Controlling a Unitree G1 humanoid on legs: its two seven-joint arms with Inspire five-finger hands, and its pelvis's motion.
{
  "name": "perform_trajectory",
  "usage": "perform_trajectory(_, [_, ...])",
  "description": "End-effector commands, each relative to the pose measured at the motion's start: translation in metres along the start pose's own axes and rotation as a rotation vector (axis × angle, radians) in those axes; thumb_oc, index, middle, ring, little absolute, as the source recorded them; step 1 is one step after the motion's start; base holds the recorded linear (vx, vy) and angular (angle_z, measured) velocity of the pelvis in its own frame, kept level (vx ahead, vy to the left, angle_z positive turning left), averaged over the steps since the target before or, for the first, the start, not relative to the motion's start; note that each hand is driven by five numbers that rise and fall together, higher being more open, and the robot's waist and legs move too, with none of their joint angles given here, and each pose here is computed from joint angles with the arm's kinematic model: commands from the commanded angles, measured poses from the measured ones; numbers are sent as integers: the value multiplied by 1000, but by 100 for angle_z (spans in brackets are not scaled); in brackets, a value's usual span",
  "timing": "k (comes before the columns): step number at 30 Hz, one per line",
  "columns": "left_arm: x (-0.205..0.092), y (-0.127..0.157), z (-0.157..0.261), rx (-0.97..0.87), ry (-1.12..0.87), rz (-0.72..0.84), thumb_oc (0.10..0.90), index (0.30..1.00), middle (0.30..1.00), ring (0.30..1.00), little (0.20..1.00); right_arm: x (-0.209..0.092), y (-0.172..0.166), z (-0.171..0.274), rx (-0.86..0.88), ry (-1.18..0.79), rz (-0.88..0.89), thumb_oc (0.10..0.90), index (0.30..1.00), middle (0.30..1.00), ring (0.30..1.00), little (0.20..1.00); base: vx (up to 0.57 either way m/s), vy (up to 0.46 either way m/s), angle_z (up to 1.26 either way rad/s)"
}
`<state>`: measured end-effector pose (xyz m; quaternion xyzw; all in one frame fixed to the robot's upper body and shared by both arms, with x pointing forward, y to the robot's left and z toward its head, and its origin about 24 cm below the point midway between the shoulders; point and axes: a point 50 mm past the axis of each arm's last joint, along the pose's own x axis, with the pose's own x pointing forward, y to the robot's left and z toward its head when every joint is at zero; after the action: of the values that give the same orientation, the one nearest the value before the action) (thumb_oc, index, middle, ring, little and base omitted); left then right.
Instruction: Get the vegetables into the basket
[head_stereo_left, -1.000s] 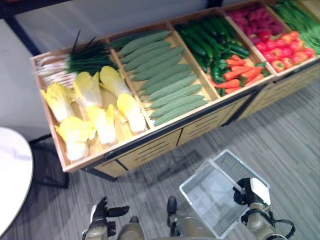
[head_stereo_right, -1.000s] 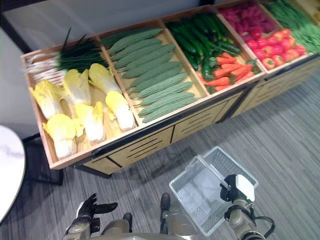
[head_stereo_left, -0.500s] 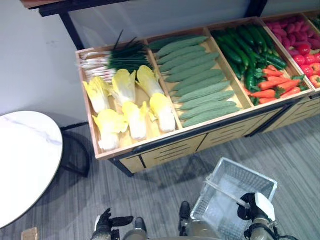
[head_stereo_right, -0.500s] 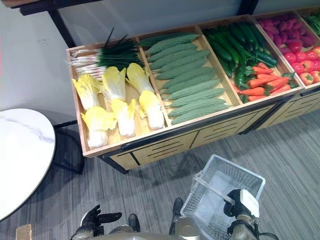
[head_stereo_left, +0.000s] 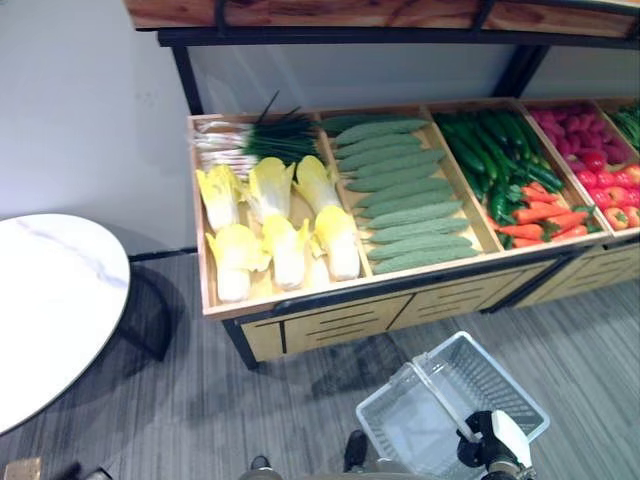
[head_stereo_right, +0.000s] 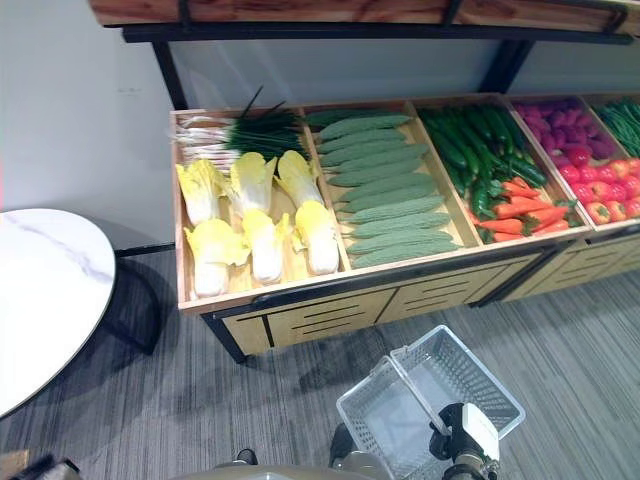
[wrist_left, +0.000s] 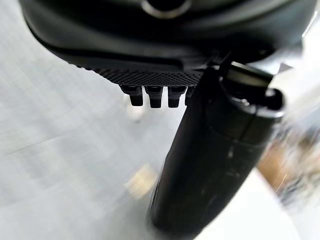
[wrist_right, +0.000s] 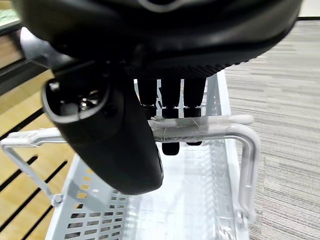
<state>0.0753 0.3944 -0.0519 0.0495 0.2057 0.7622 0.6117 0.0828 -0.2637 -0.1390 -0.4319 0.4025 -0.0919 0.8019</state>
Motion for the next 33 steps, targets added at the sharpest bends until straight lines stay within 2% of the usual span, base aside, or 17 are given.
perform_trajectory(1, [-17, -23, 92, -250, -435, -40, 900, 1000, 1000, 1000, 1000, 17, -22, 28, 103, -72, -158, 400, 300, 300, 300, 300, -24, -31, 19])
perform_trajectory(2, [-18, -23, 92, -248, -435, -40, 900, 1000, 1000, 1000, 1000, 17, -22, 27, 103, -72, -158, 400, 300, 300, 300, 300, -9, -21, 27])
perform_trajectory(3, [-31, -29, 106, -294, -491, -88, 900, 1000, 1000, 1000, 1000, 17, -23, 25, 101, -62, -160, 400, 300, 300, 300, 300, -15, -22, 22])
perform_trajectory(6, [-69, -52, 136, -344, -604, -294, 900, 1000, 1000, 1000, 1000, 18, -26, 25, 93, -70, -160, 400, 300, 300, 300, 300, -27, -25, 9])
perform_trajectory(8, [-78, -56, 142, -363, -622, -343, 900, 1000, 1000, 1000, 1000, 20, -28, 26, 90, -72, -165, 400, 300, 300, 300, 300, -21, -2, 6])
perform_trajectory(10, [-104, -64, 156, -404, -685, -487, 900, 1000, 1000, 1000, 1000, 21, -30, 28, 88, -81, -167, 400, 300, 300, 300, 300, 0, 0, 0])
perform_trajectory(11, [-123, -69, 161, -417, -725, -618, 900, 1000, 1000, 1000, 1000, 24, -34, 32, 86, -98, -172, 400, 300, 300, 300, 300, 0, 0, 0])
perform_trajectory(13, [-141, -74, 165, -426, -768, -759, 900, 1000, 1000, 1000, 1000, 26, -38, 38, 79, -125, -176, 400, 300, 300, 300, 300, -12, 15, 0])
perform_trajectory(15, [-149, -76, 168, -435, -789, -813, 900, 1000, 1000, 1000, 1000, 28, -39, 41, 75, -138, -177, 400, 300, 300, 300, 300, 0, 0, 0])
perform_trajectory(16, [-161, -79, 171, -439, -811, -889, 900, 1000, 1000, 1000, 1000, 29, -41, 46, 74, -156, -176, 400, 300, 300, 300, 300, 0, 0, 0])
perform_trajectory(17, [-178, -79, 179, -413, -924, -1032, 900, 1000, 1000, 1000, 1000, 32, -45, 53, 77, -188, -177, 400, 300, 300, 300, 300, 0, 0, 0])
perform_trajectory(19, [-180, -81, 179, -394, -943, -1058, 900, 1000, 1000, 1000, 1000, 33, -45, 55, 70, -195, -171, 400, 300, 300, 300, 300, -4, 20, -6])
perform_trajectory(21, [-195, -84, 182, -399, -994, -1133, 900, 1000, 1000, 1000, 1000, 33, -44, 58, 42, -216, -150, 400, 300, 300, 300, 300, 13, 18, -13])
perform_trajectory(26, [-214, -84, 186, -426, -1025, -1179, 900, 1000, 1000, 1000, 1000, 32, -43, 57, 30, -220, -141, 400, 300, 300, 300, 300, 8, 5, -8])
perform_trajectory(33, [-217, -92, 180, -404, -966, -1135, 900, 1000, 1000, 1000, 1000, 30, -41, 51, 28, -206, -133, 400, 300, 300, 300, 300, 16, -1, -5])
